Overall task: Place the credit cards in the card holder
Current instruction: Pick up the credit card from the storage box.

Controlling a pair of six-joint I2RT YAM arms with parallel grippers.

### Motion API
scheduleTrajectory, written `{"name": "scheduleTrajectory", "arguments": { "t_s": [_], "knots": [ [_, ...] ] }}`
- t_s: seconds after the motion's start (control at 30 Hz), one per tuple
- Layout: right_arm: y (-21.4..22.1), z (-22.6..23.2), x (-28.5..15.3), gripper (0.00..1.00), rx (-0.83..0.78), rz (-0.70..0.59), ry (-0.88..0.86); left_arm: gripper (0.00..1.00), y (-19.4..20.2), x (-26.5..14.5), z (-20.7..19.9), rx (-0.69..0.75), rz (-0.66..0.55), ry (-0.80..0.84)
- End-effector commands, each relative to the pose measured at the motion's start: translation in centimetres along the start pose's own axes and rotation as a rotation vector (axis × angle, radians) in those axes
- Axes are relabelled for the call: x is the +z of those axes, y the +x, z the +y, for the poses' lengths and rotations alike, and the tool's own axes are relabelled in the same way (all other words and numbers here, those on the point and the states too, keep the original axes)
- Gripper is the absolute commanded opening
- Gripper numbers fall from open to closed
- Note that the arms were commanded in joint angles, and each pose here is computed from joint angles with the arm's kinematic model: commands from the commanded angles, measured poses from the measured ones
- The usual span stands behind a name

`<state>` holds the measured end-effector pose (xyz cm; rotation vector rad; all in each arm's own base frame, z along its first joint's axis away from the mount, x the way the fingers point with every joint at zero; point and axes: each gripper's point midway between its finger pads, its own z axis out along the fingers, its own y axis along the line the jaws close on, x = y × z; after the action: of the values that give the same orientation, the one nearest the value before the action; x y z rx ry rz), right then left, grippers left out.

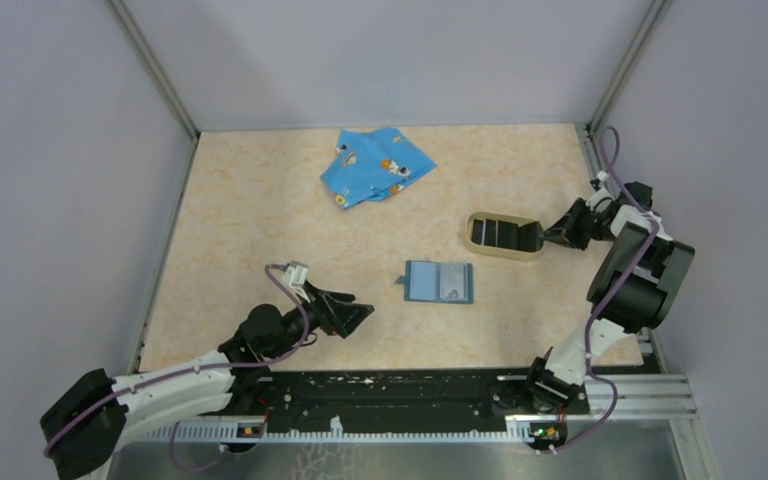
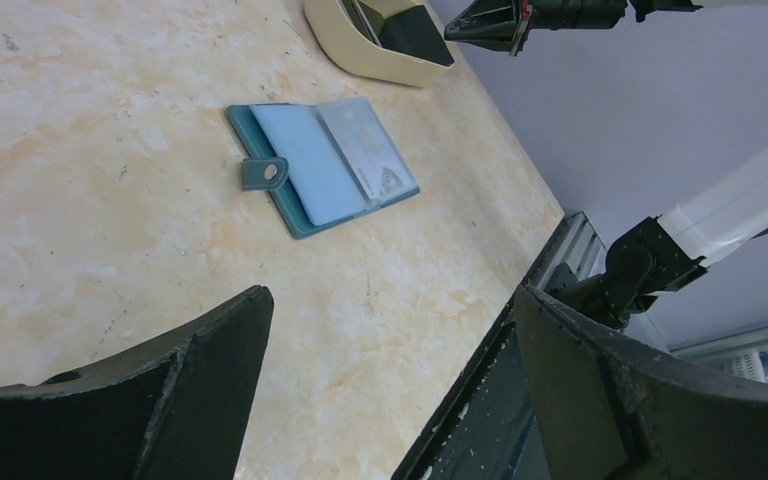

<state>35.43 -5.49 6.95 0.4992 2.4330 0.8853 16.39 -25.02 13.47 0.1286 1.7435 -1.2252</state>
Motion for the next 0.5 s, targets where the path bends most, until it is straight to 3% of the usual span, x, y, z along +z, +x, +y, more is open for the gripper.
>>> {"name": "scheduleTrajectory", "arguments": {
  "t_s": [0.0, 0.07, 0.3, 0.47],
  "knots": [
    [-2.4, 0.8, -1.7, 0.0, -0.074, -0.071, 0.011, 0.96, -0.4, -0.1, -0.3, 0.003, -0.017, 0.015],
    [-2.4, 0.8, -1.8, 0.01, -0.081, -0.072, 0.014, 0.96, -0.4, -0.1, -0.3, 0.004, -0.016, 0.015],
    [-2.2, 0.8, -1.4, 0.24, -0.1, -0.058, 0.027, 0.96, -0.3, -0.1, -0.3, 0.002, -0.014, 0.013],
    [-1.9, 1.3, -0.3, 0.26, -0.142, -0.03, 0.047, 0.96, -0.3, -0.1, -0.2, 0.002, -0.013, 0.011]
  ]
}}
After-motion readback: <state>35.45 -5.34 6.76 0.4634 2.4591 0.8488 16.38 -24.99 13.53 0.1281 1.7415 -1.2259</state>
